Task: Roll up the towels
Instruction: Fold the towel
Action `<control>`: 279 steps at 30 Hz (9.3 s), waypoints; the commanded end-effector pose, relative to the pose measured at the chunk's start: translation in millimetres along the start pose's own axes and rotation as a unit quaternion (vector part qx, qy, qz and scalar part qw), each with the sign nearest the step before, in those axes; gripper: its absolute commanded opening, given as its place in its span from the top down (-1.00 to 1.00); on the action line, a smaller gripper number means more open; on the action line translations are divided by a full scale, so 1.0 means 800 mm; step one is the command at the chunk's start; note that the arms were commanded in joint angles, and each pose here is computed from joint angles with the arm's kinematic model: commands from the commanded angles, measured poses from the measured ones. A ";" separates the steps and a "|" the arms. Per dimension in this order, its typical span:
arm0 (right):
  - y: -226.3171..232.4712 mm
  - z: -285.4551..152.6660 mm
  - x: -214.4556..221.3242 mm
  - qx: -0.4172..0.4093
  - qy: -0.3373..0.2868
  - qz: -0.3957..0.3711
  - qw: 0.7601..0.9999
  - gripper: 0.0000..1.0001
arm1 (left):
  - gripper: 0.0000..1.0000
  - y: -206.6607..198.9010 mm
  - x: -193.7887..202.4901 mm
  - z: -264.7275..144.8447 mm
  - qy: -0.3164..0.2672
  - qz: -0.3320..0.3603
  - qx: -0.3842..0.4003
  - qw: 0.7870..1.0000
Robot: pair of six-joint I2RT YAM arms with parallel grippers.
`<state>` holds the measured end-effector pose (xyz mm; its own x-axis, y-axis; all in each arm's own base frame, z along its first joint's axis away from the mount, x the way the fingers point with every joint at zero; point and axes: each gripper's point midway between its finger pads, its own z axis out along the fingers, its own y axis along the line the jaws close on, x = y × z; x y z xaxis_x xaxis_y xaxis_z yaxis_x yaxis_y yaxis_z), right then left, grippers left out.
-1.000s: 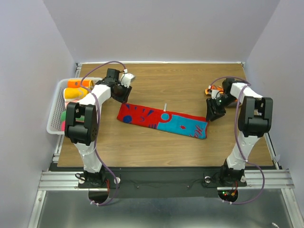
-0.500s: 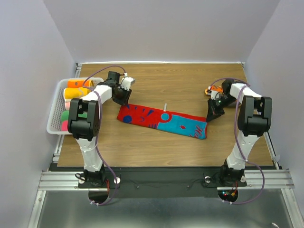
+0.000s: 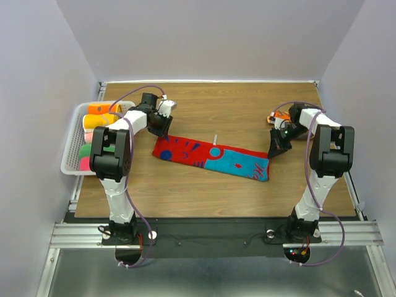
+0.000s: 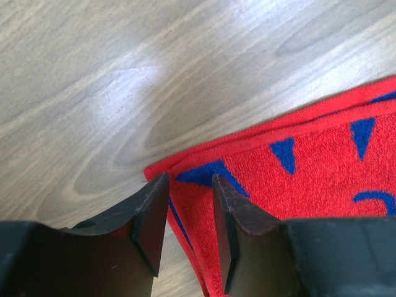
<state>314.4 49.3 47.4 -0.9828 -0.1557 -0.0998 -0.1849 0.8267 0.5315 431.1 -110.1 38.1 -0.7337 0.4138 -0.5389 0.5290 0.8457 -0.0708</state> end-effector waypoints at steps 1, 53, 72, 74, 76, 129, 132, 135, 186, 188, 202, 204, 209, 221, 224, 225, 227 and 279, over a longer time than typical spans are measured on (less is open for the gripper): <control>0.006 0.001 0.003 -0.013 -0.001 -0.006 1.000 0.99 | 0.10 0.015 -0.027 -0.003 -0.023 0.001 -0.016 1.000; 0.018 -0.017 0.000 -0.011 -0.020 -0.038 0.999 0.99 | 0.14 0.009 0.002 -0.025 -0.006 -0.007 -0.019 1.000; 0.015 -0.015 -0.002 -0.010 -0.017 -0.034 0.999 0.99 | 0.68 0.008 0.000 -0.005 0.001 -0.012 0.001 1.000; 0.015 -0.015 -0.002 -0.009 -0.017 -0.034 0.999 0.99 | 0.86 0.007 -0.002 -0.010 -0.003 -0.010 -0.001 1.000; 0.015 -0.016 -0.004 -0.009 -0.019 -0.035 0.999 0.99 | 1.00 0.006 -0.004 -0.015 -0.006 -0.010 -0.001 1.000; -0.061 0.034 -0.054 0.063 -0.042 -0.025 0.997 0.99 | 1.00 0.036 -0.002 -0.026 -0.029 0.006 -0.076 0.997; -0.058 0.030 -0.039 0.068 -0.035 -0.031 0.997 0.99 | 1.00 0.043 -0.022 -0.015 -0.032 0.007 -0.072 0.997; -0.050 0.026 -0.009 0.067 -0.014 -0.032 0.997 0.99 | 0.92 0.056 -0.051 -0.002 -0.041 0.012 -0.075 0.996; 0.153 0.136 0.115 -0.111 0.176 -0.151 0.966 0.91 | 0.11 -0.030 -0.205 0.052 -0.113 -0.022 0.000 0.993; 0.161 0.121 0.097 -0.100 0.141 -0.172 0.970 0.90 | 0.10 -0.041 -0.215 0.018 -0.126 -0.014 0.011 0.992; 0.202 0.083 0.036 -0.064 0.029 -0.156 0.985 0.33 | 0.03 -0.185 -0.096 -0.020 -0.080 -0.017 0.151 0.985; 0.199 0.094 0.038 -0.052 0.039 -0.150 0.986 0.34 | 0.04 -0.189 -0.090 -0.008 -0.071 -0.014 0.152 0.986; 0.199 0.108 0.037 -0.044 0.047 -0.151 0.986 0.31 | 0.04 -0.186 -0.084 0.009 -0.062 -0.017 0.146 0.987; 0.193 0.109 0.083 -0.041 0.077 -0.139 0.987 0.11 | 0.05 -0.177 -0.067 0.043 -0.033 -0.031 0.128 0.991; 0.194 0.107 0.092 -0.049 0.081 -0.139 0.986 0.23 | 0.05 -0.176 -0.069 0.044 -0.035 -0.031 0.127 0.991; 0.195 0.107 0.094 -0.051 0.082 -0.140 0.985 0.25 | 0.05 -0.176 -0.069 0.044 -0.034 -0.032 0.126 0.991; 0.197 0.107 0.099 -0.055 0.085 -0.140 0.985 0.26 | 0.05 -0.175 -0.068 0.045 -0.033 -0.032 0.126 0.991; 0.178 0.091 0.102 0.025 0.069 -0.172 0.982 0.99 | 0.05 -0.164 -0.054 0.066 -0.012 -0.034 0.106 0.994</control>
<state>206.0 208.9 59.5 -0.8519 -0.4972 -0.1648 -0.5044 0.6940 0.5137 411.2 -263.2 34.5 -0.7570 0.3376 -0.5595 0.5687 0.7620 -0.3097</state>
